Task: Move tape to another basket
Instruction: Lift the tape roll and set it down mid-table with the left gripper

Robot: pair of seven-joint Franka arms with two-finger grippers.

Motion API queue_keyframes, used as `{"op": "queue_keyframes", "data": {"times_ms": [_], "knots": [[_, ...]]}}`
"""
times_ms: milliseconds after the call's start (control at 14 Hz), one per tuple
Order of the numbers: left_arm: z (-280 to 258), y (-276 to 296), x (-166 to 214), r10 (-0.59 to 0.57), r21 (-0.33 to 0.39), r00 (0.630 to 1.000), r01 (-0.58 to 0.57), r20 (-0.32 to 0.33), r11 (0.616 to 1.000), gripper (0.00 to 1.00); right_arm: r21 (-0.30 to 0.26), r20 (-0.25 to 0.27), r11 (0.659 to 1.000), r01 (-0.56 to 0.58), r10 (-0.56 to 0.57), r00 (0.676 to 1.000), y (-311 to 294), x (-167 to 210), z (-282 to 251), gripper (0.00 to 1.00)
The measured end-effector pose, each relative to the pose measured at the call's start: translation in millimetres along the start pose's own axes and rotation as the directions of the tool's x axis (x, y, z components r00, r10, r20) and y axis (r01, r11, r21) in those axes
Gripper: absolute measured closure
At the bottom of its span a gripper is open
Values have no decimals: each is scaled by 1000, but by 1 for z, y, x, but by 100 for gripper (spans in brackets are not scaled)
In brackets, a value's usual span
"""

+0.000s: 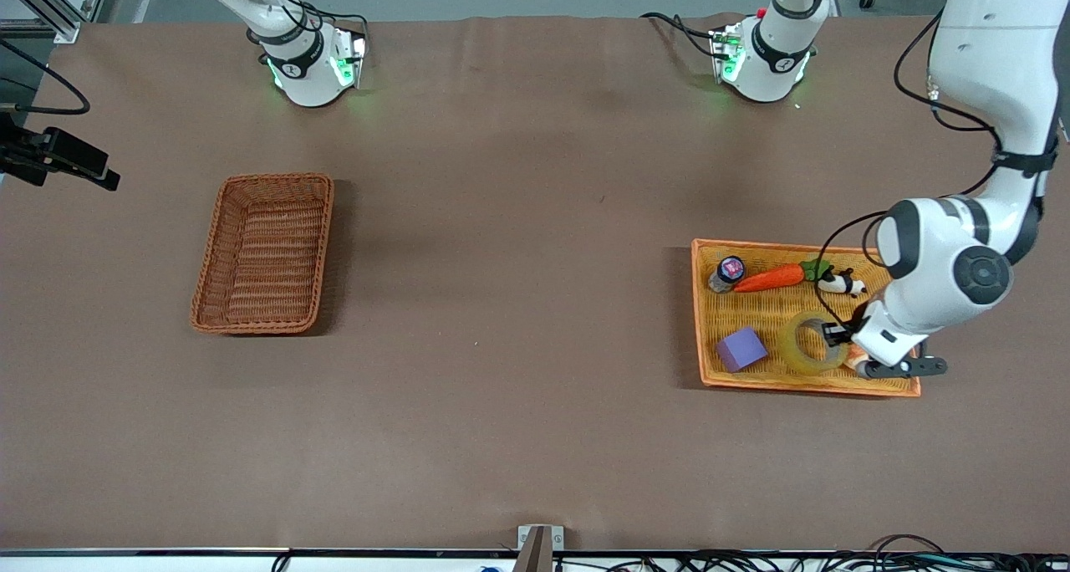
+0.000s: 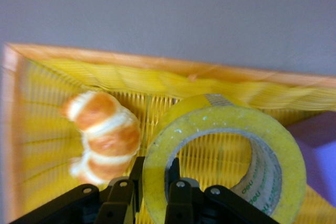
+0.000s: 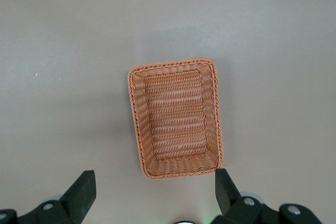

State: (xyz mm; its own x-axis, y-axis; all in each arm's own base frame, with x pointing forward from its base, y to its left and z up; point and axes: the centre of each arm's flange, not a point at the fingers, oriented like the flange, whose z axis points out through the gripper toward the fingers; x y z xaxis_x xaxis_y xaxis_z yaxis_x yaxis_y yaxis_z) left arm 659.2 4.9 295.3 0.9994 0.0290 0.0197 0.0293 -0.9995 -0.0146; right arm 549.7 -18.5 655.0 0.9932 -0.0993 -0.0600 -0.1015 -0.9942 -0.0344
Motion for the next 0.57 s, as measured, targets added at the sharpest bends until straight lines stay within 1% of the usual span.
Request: {"op": "queue_keyframes", "data": {"times_ms": [71, 143, 286, 357, 429, 571], "knots": [[-39, 12, 6, 17, -2, 1000, -17, 9, 1000, 79, 0, 0, 1000, 0, 0, 1000, 0, 0, 0, 0], [-81, 36, 9, 37, -10, 999, -37, 18, 999, 79, 0, 0, 1000, 0, 0, 1000, 0, 0, 0, 0], [-144, 112, 2, 57, -31, 998, -56, 17, 998, 79, 0, 0, 1000, 0, 0, 1000, 0, 0, 0, 0], [-158, 159, -6, 66, -41, 998, -65, 11, 997, 79, 0, 0, 1000, 0, 0, 1000, 0, 0, 0, 0], [-161, 209, -17, 83, -50, 997, -82, 8, 995, 79, 0, 0, 1000, 0, 0, 1000, 0, 0, 0, 0], [-136, 306, -44, 135, -64, 990, -133, 29, 989, 79, 0, 0, 1000, -1, 1, 1000, 0, 0, 0, 0]]}}
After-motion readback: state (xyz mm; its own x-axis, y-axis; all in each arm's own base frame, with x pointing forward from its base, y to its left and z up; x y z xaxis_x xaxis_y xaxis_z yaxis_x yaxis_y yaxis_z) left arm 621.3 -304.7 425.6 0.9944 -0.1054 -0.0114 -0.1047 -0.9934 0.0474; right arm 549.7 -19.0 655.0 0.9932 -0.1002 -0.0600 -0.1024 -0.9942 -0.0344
